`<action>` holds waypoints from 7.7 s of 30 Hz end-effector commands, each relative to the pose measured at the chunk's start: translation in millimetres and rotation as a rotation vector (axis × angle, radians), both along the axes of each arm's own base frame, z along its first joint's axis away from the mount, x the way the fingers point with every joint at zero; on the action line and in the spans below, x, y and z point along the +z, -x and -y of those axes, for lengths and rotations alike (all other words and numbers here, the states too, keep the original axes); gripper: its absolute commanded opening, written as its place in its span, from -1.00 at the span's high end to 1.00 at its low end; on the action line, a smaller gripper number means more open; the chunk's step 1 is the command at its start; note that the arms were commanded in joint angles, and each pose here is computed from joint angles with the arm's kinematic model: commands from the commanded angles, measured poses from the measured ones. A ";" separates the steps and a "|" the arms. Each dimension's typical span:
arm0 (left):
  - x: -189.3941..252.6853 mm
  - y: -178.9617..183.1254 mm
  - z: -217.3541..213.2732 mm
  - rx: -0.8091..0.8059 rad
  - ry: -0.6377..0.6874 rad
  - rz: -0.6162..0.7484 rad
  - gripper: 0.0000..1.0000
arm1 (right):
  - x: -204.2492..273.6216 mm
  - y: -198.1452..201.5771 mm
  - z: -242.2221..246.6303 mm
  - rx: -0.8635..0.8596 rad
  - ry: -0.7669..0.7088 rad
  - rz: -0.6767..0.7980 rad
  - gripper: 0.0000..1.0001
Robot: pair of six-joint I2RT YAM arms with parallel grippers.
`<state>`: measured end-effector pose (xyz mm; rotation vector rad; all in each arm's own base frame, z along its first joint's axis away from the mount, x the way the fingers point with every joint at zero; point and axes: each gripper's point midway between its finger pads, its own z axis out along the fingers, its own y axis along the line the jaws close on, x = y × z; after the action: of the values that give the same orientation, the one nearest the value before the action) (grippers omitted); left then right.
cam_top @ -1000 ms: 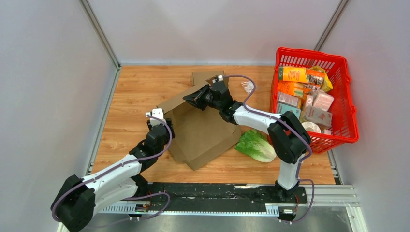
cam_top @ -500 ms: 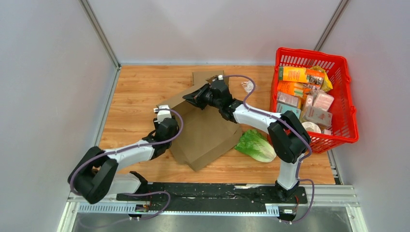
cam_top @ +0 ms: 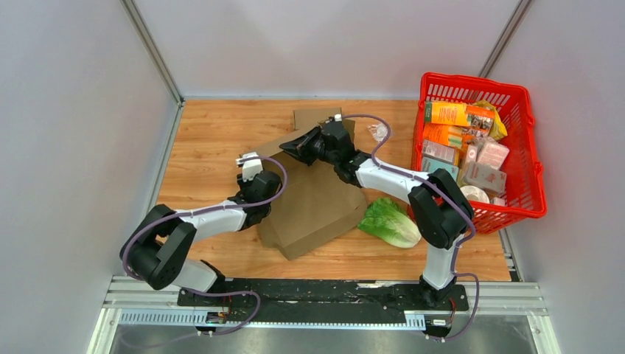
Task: Fold the paper box
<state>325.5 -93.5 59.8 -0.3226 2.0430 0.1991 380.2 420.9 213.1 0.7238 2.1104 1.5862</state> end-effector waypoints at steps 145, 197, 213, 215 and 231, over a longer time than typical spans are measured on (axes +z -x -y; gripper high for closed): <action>-5.2 -11.5 -26.9 0.043 0.178 0.037 1.00 | -103.5 -53.7 62.9 0.275 0.648 0.715 0.19; 9.6 -4.8 -11.9 -0.023 0.271 -0.011 1.00 | -121.0 -51.8 172.2 -0.130 1.047 0.505 0.87; 7.7 -5.3 -7.2 -0.036 0.291 -0.018 1.00 | -109.3 -46.7 108.3 0.024 1.146 0.744 0.74; 7.1 -5.3 -6.9 -0.037 0.292 -0.019 1.00 | -125.3 -48.1 93.4 0.121 1.133 0.733 0.55; -3.1 -3.0 -18.0 0.021 0.250 -0.045 1.00 | -60.3 12.5 173.8 0.279 1.131 0.557 -0.30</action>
<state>332.6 -74.0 67.2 -0.4871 2.0748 -0.0421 387.3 265.4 135.5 -0.2614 2.1956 0.4292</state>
